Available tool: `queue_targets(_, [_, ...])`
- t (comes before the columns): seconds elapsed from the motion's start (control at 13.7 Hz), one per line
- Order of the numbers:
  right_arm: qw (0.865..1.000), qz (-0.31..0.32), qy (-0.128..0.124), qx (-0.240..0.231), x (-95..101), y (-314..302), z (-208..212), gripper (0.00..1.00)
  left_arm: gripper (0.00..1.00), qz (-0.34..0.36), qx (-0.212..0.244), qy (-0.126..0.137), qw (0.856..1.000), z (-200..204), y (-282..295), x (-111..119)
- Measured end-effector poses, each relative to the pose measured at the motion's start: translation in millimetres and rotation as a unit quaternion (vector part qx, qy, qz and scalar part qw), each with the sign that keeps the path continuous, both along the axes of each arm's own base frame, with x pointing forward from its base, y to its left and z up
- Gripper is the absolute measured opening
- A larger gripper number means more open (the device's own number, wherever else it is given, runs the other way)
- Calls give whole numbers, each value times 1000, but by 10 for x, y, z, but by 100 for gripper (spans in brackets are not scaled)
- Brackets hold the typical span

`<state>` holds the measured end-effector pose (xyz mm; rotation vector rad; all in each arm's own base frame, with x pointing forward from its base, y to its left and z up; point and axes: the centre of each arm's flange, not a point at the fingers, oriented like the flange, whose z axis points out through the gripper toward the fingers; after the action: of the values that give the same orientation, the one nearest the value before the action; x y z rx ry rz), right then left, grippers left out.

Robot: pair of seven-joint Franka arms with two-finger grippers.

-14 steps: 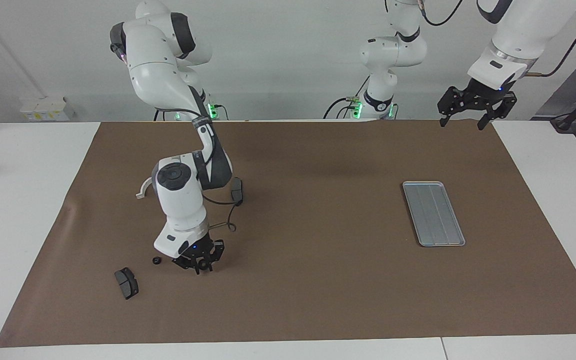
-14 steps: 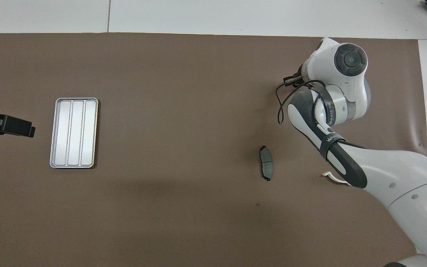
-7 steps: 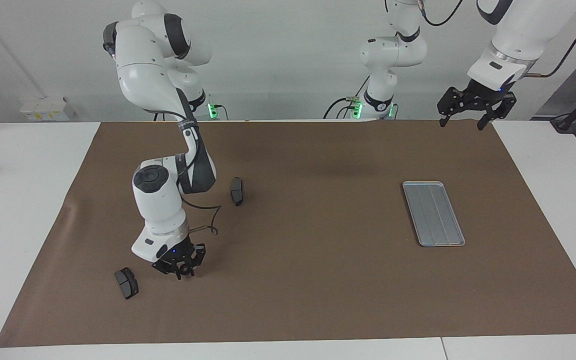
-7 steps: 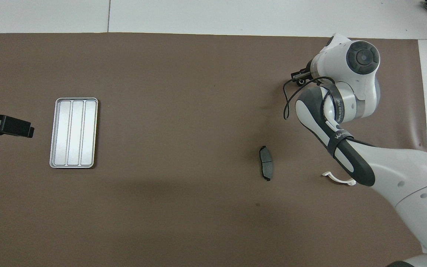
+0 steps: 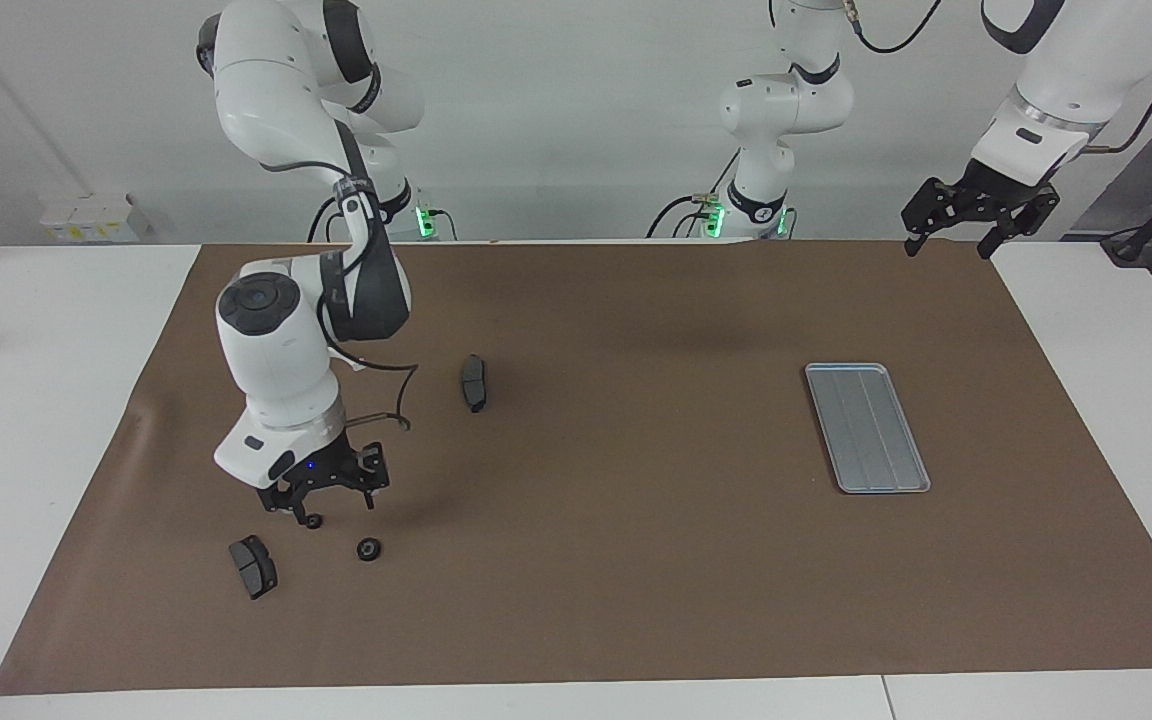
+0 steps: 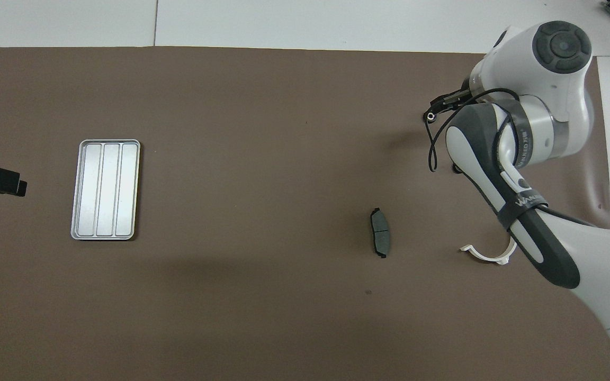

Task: Place bearing gear from tray to pile

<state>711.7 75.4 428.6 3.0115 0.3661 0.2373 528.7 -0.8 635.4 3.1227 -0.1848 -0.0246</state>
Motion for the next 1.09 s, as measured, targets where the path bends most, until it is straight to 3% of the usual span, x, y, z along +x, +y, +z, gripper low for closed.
queue_targets(0.58, [997, -58, 58, 2, -668, -492, 1308, 89, 100, -35, 0, -1, 999, 7, -375, -18])
queue_targets(0.87, [993, -81, 76, 47, -1088, -644, 1865, 89, 100, -29, 0, -1, 1000, 7, -316, -14])
queue_targets(1.09, [989, -95, 97, 55, -1347, -734, 2093, 89, 100, -28, 0, -1, 1000, 7, -298, -13])
